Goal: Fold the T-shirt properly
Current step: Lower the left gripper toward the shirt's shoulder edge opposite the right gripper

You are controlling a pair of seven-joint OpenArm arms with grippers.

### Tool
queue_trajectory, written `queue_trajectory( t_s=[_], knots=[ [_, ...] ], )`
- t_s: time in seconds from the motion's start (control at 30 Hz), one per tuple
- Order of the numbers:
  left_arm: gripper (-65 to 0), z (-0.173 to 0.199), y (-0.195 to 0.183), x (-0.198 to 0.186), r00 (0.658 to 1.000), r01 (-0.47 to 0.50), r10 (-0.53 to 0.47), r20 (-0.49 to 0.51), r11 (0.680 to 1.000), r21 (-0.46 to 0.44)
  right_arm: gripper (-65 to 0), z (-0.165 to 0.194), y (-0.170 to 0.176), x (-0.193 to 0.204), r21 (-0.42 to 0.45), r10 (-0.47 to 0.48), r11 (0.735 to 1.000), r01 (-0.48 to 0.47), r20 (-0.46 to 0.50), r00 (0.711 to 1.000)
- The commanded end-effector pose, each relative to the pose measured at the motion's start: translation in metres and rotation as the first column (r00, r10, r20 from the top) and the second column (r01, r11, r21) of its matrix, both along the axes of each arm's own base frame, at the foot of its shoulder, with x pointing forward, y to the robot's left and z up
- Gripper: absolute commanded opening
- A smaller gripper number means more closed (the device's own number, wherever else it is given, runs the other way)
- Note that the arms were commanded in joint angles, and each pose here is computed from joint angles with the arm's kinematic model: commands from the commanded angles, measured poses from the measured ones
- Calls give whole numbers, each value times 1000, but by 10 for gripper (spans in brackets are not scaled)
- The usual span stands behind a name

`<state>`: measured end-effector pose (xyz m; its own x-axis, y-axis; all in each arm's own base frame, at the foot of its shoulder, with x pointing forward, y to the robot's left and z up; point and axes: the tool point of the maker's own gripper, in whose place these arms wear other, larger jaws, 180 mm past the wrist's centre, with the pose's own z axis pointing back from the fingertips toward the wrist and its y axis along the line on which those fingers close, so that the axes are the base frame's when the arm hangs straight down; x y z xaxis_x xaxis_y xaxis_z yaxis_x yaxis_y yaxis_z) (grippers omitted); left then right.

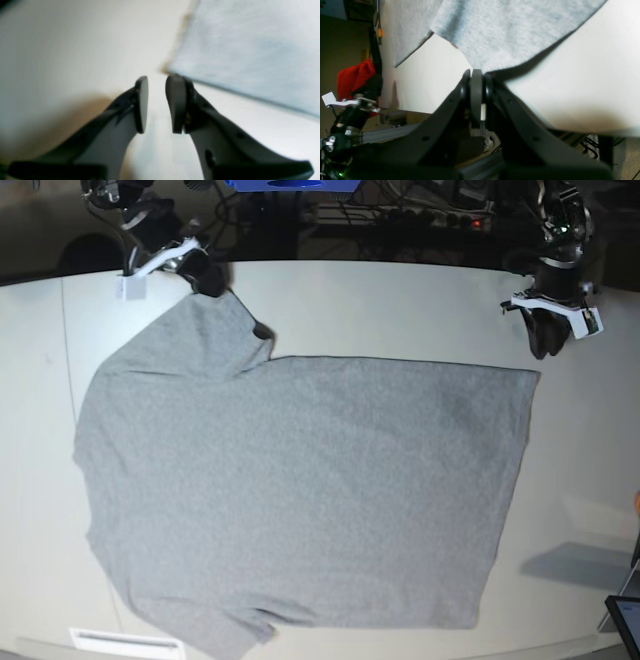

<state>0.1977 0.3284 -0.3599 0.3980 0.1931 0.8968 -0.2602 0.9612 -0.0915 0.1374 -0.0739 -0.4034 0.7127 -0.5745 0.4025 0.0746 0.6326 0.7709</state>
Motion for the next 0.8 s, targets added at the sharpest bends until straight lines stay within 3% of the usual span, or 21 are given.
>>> queue_trajectory(
  t_s=[0.0,0.07,0.17,0.33,0.77],
  knots=[
    [-490,18,17,2,999,-33,33,41,999,1,-647,6,0,0,11,-1,1000,1,20,1000],
    [-480,19,26,-1,996,-74,77,33,994,-83,-647,6,0,0,10,0,1000,0,20,1000],
    [-430,23,33,-5,996,-80,83,19,988,-134,-647,6,0,0,10,0,1000,0,20,1000],
    [-430,28,30,-7,1000,-21,23,13,991,-131,-647,6,0,-1,11,1,1000,-2,20,1000],
    [-425,30,32,-1,999,-23,27,28,991,-133,-647,6,0,-1,10,4,1000,-4,19,1000]
  ],
)
